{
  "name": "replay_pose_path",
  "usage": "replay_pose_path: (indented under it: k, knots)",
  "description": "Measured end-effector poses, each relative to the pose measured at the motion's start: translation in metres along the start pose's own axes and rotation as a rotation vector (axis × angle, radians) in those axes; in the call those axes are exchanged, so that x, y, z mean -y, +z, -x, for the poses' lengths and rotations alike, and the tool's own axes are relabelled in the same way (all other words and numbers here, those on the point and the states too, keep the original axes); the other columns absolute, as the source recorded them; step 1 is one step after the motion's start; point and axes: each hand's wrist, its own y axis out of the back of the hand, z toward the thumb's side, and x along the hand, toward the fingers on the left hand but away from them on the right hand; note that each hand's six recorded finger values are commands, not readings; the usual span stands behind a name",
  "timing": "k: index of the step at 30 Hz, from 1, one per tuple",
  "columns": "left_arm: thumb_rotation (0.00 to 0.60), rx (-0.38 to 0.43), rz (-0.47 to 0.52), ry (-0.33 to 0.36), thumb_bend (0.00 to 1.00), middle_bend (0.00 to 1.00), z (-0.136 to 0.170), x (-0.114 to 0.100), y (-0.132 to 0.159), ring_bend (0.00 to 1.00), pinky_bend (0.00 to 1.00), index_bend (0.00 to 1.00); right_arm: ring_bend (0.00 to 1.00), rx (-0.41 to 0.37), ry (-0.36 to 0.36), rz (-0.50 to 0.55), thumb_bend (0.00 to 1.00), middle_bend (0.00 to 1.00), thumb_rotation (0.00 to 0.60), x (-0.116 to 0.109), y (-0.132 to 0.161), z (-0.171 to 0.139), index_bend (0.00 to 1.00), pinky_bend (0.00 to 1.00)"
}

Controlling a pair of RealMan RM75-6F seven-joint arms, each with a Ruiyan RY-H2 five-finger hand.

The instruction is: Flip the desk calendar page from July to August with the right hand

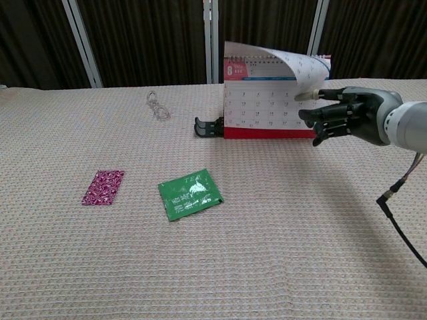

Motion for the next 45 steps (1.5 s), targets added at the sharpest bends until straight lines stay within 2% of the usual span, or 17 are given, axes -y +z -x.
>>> replay_pose_path:
  k: [3, 8, 13, 18, 22, 27, 32, 38, 45]
  knots:
    - [0.6, 0.0, 0.002, 0.0, 0.09, 0.0, 0.0, 0.0, 0.0, 0.0, 0.0, 0.0, 0.52, -0.054, -0.008, -0.015, 0.35, 0.48, 0.6, 0.0, 0.019, -0.006, 0.31, 0.38]
    - [0.6, -0.01, 0.004, -0.001, 0.09, 0.0, -0.001, 0.0, -0.002, 0.0, 0.0, 0.0, 0.35, -0.143, -0.029, -0.039, 0.35, 0.39, 0.6, -0.013, 0.056, -0.003, 0.32, 0.26]
    - [0.6, -0.016, 0.004, -0.009, 0.09, 0.0, -0.003, 0.002, -0.003, 0.0, 0.0, 0.0, 0.28, -0.196, -0.058, -0.09, 0.36, 0.35, 0.6, -0.031, 0.082, 0.011, 0.31, 0.21]
    - [0.6, -0.017, 0.001, -0.019, 0.09, 0.0, -0.006, 0.005, -0.003, 0.0, 0.0, 0.0, 0.17, -0.232, -0.077, -0.134, 0.35, 0.29, 0.6, -0.04, 0.1, 0.022, 0.26, 0.13]
    - [0.6, -0.015, -0.002, -0.024, 0.09, 0.0, -0.008, 0.007, -0.002, 0.0, 0.0, 0.0, 0.13, -0.267, -0.094, -0.19, 0.34, 0.27, 0.6, -0.046, 0.112, 0.029, 0.25, 0.1]
    - [0.6, -0.01, -0.009, -0.037, 0.09, 0.0, -0.01, 0.011, 0.0, 0.0, 0.0, 0.0, 0.1, -0.278, -0.11, -0.253, 0.31, 0.25, 0.6, -0.053, 0.117, 0.036, 0.19, 0.02]
    - [0.6, -0.012, -0.011, -0.042, 0.09, 0.0, -0.011, 0.012, 0.001, 0.0, 0.0, 0.0, 0.08, -0.236, -0.095, -0.33, 0.29, 0.24, 0.6, -0.06, 0.107, 0.051, 0.16, 0.01]
    - [0.6, -0.01, -0.011, -0.043, 0.09, 0.0, -0.011, 0.012, 0.001, 0.0, 0.0, 0.0, 0.08, -0.179, -0.051, -0.348, 0.29, 0.24, 0.6, -0.059, 0.088, 0.062, 0.16, 0.0]
    - [0.6, -0.006, -0.011, -0.041, 0.09, 0.0, -0.01, 0.011, 0.002, 0.0, 0.0, 0.0, 0.05, -0.16, -0.034, -0.352, 0.29, 0.16, 0.6, -0.056, 0.077, 0.068, 0.15, 0.0]
